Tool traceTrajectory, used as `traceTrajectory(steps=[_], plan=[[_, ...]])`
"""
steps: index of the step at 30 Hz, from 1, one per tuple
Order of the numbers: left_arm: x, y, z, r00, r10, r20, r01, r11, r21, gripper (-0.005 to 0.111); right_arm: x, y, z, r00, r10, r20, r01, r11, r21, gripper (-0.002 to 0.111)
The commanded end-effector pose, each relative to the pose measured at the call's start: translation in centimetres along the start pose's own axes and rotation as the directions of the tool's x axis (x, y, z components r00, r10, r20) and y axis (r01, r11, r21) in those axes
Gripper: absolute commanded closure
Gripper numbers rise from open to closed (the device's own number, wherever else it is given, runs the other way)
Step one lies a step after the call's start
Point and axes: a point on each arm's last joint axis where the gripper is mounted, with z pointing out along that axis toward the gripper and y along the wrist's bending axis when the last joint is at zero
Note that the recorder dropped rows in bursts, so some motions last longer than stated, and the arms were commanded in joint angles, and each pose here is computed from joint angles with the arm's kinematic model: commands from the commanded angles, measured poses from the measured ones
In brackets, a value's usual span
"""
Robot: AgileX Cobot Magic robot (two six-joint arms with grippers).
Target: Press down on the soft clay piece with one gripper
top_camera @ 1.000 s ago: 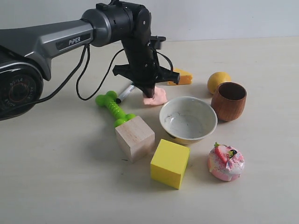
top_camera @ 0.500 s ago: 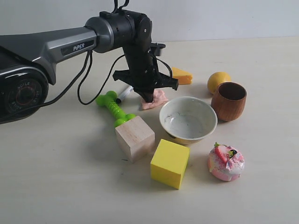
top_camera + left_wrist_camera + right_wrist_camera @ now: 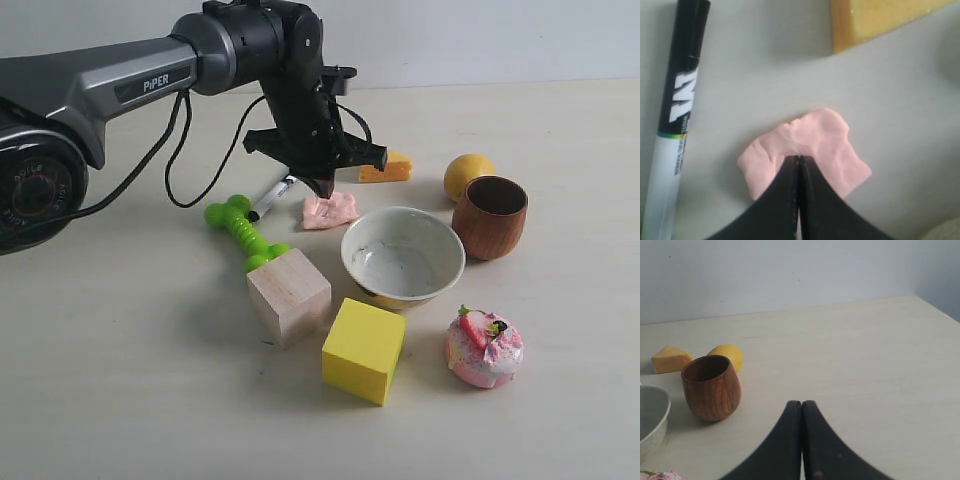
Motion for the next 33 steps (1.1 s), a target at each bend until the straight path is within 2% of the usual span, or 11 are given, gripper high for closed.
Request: traceTrajectory(steps=[1, 11, 16, 18, 21, 25, 28, 33], plan=[[-0.2, -0.2, -0.6, 1.0, 0.004, 0.019, -0.004, 1.0, 0.005, 0.107, 0.1, 0.0, 0.0, 1.0, -0.003, 0.008, 0.003, 1.0, -0.002, 0.108], [-0.2, -0.4, -3.3, 0.997, 0.063, 0.034, -0.062, 0.998, -0.022, 0.107, 0.1, 0.0, 0.0, 1.0, -0.003, 0.008, 0.003, 1.0, -0.002, 0.108], [1.1, -1.5, -4.6, 0.984, 0.154, 0.089, -0.144, 0.983, -0.111, 0.107, 0.1, 0.0, 0.0, 1.0, -0.003, 0.008, 0.003, 1.0, -0.002, 0.108], [1.9, -2.1, -5.6, 0.976, 0.17, 0.135, -0.155, 0.981, -0.116, 0.107, 0.1, 0.0, 0.0, 1.0, -0.003, 0.008, 0.003, 1.0, -0.002, 0.108], [3.2, -1.8, -7.0, 0.97, 0.174, 0.172, -0.156, 0.981, -0.11, 0.107, 0.1, 0.0, 0.0, 1.0, -0.003, 0.008, 0.003, 1.0, -0.002, 0.108], [5.4, 1.0, -9.0, 0.969, 0.148, 0.2, -0.125, 0.984, -0.124, 0.107, 0.1, 0.0, 0.0, 1.0, -0.003, 0.008, 0.003, 1.0, -0.002, 0.108], [7.5, 3.6, -11.2, 0.962, 0.086, 0.26, -0.058, 0.992, -0.113, 0.107, 0.1, 0.0, 0.0, 1.0, -0.003, 0.008, 0.003, 1.0, -0.002, 0.108], [12.2, 7.5, -16.3, 0.919, -0.008, 0.394, 0.047, 0.995, -0.09, 0.107, 0.1, 0.0, 0.0, 1.0, -0.003, 0.008, 0.003, 1.0, -0.002, 0.108]])
